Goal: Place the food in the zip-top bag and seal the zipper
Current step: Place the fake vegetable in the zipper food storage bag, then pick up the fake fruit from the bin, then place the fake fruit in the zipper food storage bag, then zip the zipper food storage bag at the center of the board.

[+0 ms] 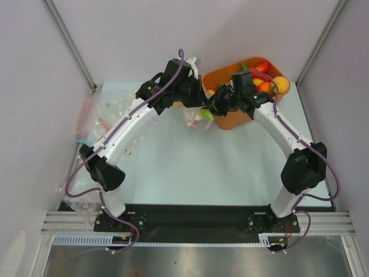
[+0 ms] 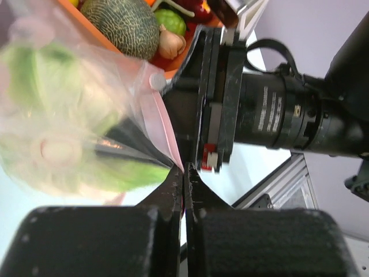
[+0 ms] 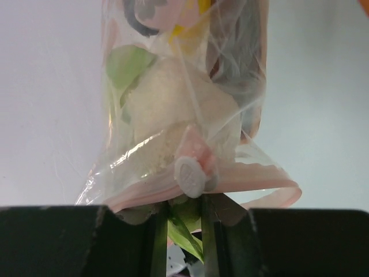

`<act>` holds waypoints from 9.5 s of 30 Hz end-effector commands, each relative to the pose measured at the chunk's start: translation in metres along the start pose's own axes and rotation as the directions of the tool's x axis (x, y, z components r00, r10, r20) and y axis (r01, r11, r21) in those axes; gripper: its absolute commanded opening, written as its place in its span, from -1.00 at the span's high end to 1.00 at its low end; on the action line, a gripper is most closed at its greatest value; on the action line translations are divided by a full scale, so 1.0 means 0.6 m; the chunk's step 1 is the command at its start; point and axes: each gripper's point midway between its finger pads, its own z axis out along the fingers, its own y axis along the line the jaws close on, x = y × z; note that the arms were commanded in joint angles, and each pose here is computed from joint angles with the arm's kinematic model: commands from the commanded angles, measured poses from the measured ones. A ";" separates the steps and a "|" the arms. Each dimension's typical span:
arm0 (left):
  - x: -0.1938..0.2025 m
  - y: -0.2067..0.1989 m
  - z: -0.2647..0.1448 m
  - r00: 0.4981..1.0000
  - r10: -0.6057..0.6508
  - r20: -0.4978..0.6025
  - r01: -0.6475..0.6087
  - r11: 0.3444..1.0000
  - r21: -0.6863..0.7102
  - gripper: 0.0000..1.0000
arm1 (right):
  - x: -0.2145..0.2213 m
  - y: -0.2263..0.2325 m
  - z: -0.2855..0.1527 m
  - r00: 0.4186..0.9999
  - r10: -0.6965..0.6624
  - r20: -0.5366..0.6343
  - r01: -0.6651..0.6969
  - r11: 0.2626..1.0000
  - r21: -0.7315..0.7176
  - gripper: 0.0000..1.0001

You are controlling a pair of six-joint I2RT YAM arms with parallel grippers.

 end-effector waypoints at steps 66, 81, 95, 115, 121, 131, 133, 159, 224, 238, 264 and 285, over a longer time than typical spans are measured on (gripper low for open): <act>-0.066 0.037 -0.036 0.979 -0.186 -0.082 0.199 0.960 0.197 0.99 | 0.062 0.094 -0.045 0.841 -0.512 -0.172 0.388 0.794 -0.468 0.97; -0.082 -0.080 -0.086 0.931 -0.335 -0.144 0.363 0.825 0.433 0.99 | 0.050 0.040 0.020 0.896 -0.421 -0.140 0.385 0.894 -0.228 0.39; -0.077 -0.030 -0.086 0.944 -0.322 -0.066 0.323 0.872 0.366 0.99 | -0.040 0.080 -0.096 0.915 -0.395 0.076 0.402 0.884 -0.239 -0.50; -0.124 0.047 -0.151 0.975 -0.200 0.097 0.181 0.968 0.174 0.99 | -0.197 0.025 -0.177 0.877 -0.367 0.312 0.375 0.926 0.035 -0.30; -0.144 0.124 -0.181 0.972 -0.145 0.187 0.147 0.989 0.001 0.99 | -0.253 -0.042 -0.140 0.844 -0.428 0.323 0.377 0.902 0.211 -0.32; -0.101 0.132 -0.105 0.977 -0.193 0.088 0.192 0.981 0.023 0.99 | -0.380 -0.171 -0.087 0.809 -0.471 0.352 0.229 0.803 0.550 -0.55; -0.096 0.117 -0.095 0.978 -0.195 0.080 0.191 0.980 0.051 0.99 | -0.407 -0.181 -0.091 0.777 -0.502 0.381 0.203 0.771 0.604 -0.59; -0.054 0.081 -0.065 0.984 -0.179 -0.013 0.179 0.981 0.072 0.99 | -0.503 -0.270 -0.026 0.714 -0.572 0.403 0.121 0.668 0.734 -0.18; -0.062 0.015 -0.110 0.987 -0.159 0.027 0.151 0.970 0.193 0.99 | -0.037 0.043 -0.153 0.717 -0.648 0.259 0.670 0.743 0.004 -0.60; -0.062 0.011 -0.107 0.994 -0.110 0.019 0.104 0.975 0.194 0.99 | -0.035 0.007 -0.095 0.708 -0.694 0.133 0.704 0.707 -0.060 -0.37; 0.032 -0.022 0.016 0.993 -0.036 -0.116 0.064 0.968 0.245 0.19 | -0.038 0.020 -0.090 0.837 -0.512 0.195 0.539 0.832 -0.130 1.00; -0.078 0.108 -0.033 0.984 0.023 0.176 -0.086 0.930 0.359 -0.95 | -0.072 0.005 -0.099 0.785 -0.575 0.231 0.617 0.762 -0.199 1.00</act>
